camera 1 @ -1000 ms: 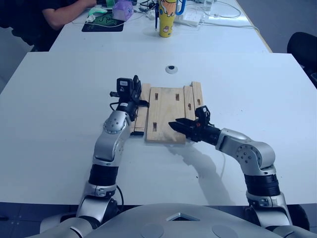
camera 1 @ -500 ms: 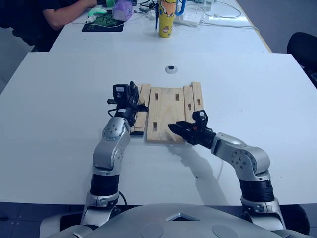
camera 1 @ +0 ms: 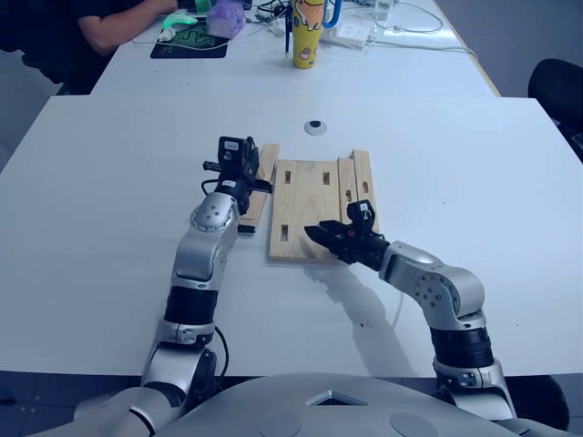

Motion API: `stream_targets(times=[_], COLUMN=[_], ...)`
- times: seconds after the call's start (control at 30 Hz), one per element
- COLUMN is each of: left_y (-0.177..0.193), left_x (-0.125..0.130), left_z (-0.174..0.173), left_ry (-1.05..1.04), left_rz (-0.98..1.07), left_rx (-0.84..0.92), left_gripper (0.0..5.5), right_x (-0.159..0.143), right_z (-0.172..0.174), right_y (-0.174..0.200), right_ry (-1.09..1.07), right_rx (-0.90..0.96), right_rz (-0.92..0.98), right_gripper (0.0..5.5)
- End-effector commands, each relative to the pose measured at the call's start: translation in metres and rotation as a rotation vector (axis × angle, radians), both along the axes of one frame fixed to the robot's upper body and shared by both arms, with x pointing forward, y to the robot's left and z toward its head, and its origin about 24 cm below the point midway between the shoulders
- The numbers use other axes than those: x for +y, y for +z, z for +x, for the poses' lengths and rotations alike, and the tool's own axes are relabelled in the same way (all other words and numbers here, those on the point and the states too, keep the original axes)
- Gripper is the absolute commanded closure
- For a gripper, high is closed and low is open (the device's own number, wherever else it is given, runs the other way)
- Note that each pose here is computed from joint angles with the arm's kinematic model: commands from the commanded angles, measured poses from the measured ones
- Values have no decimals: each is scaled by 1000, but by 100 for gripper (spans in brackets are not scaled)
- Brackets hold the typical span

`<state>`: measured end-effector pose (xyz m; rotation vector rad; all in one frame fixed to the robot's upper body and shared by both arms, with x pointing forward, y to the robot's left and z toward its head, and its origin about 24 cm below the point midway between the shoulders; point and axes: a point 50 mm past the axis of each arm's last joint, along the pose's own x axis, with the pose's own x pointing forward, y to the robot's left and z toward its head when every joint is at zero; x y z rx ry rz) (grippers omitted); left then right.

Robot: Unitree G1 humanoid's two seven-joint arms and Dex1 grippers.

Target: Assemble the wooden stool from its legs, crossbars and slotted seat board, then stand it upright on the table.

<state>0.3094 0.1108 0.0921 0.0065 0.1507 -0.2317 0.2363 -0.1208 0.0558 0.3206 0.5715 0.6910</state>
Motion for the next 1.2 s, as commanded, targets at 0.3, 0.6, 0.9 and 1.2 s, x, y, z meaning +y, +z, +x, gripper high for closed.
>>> stream_targets(times=[0.3,0.6,0.9,1.2], left_y=[-27,-39,-31,-19], left_x=[15,23,27,25], left_z=[24,34,43,14], left_ry=[-153,-196,-196,-190], left_rz=[136,159,138,41], left_rx=[227,294,236,233], left_gripper=[506,506,506,506], right_x=[10,16,18,13], right_z=[4,7,7,-2], right_y=[-6,-9,-12,-17], right_ry=[2,18,29,-18], right_rx=[-1,-2,2,29], right_rz=[-10,-6,-7,4], right_gripper=[298,298,298,298])
